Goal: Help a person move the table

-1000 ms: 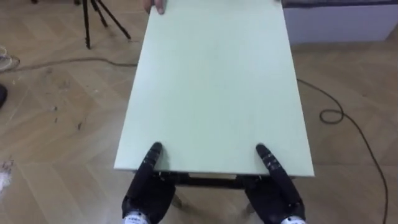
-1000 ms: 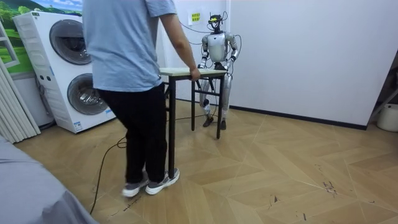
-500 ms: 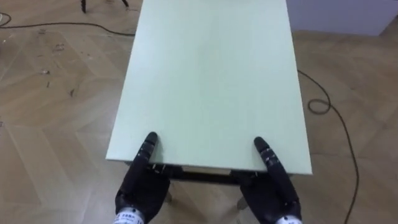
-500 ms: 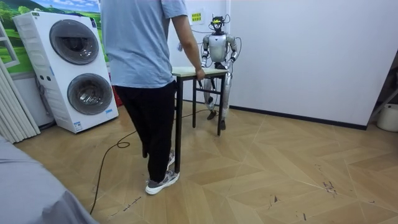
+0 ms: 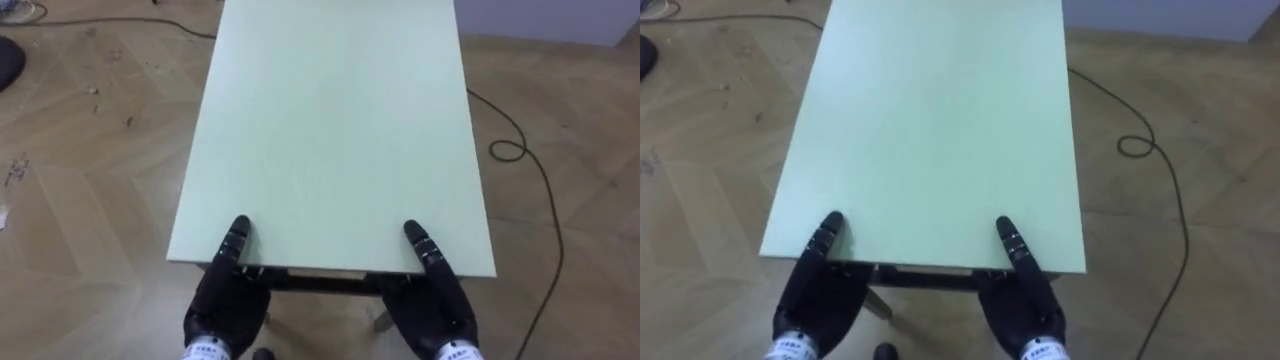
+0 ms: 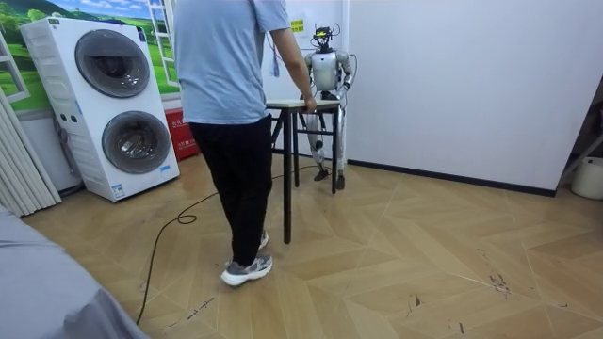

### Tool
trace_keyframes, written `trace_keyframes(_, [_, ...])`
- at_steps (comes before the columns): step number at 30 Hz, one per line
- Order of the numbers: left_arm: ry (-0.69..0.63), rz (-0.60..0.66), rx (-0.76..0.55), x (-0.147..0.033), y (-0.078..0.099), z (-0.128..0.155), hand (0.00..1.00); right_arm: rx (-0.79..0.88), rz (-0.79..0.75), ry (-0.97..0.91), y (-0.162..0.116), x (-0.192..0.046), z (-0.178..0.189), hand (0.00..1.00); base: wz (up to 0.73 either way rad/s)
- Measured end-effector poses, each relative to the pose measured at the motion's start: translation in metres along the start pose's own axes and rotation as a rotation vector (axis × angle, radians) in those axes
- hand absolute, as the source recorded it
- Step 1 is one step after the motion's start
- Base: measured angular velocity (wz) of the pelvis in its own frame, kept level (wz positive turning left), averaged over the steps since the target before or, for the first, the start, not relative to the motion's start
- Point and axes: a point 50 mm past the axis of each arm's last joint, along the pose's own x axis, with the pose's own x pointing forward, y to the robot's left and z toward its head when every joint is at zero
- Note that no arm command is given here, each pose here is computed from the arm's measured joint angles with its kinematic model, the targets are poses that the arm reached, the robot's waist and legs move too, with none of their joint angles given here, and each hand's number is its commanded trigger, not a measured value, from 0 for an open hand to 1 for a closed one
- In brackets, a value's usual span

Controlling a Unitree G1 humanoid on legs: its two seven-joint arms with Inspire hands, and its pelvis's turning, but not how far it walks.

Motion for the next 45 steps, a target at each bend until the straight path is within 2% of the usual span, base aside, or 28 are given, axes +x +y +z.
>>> trace_keyframes(6, [-0.002, -0.001, -0.025, 0.000, -0.001, -0.002, 1.00, -0.031, 0.021, -0.005, 0.004, 0.001, 0.005, 1.00, 0.02])
trace_keyframes(17, [-0.011, -0.043, -0.031, 0.009, -0.014, -0.001, 1.00, -0.043, 0.066, -0.037, 0.015, 0.006, 0.010, 1.00, 0.08])
trace_keyframes(32, [0.042, 0.023, -0.012, 0.005, 0.001, -0.009, 1.00, -0.031, -0.027, -0.032, -0.006, -0.005, 0.009, 1.00, 0.08])
trace_keyframes(45, [0.028, 0.027, 0.012, 0.002, 0.003, -0.003, 1.00, 0.008, -0.039, -0.029, -0.006, -0.006, -0.002, 1.00, -0.19])
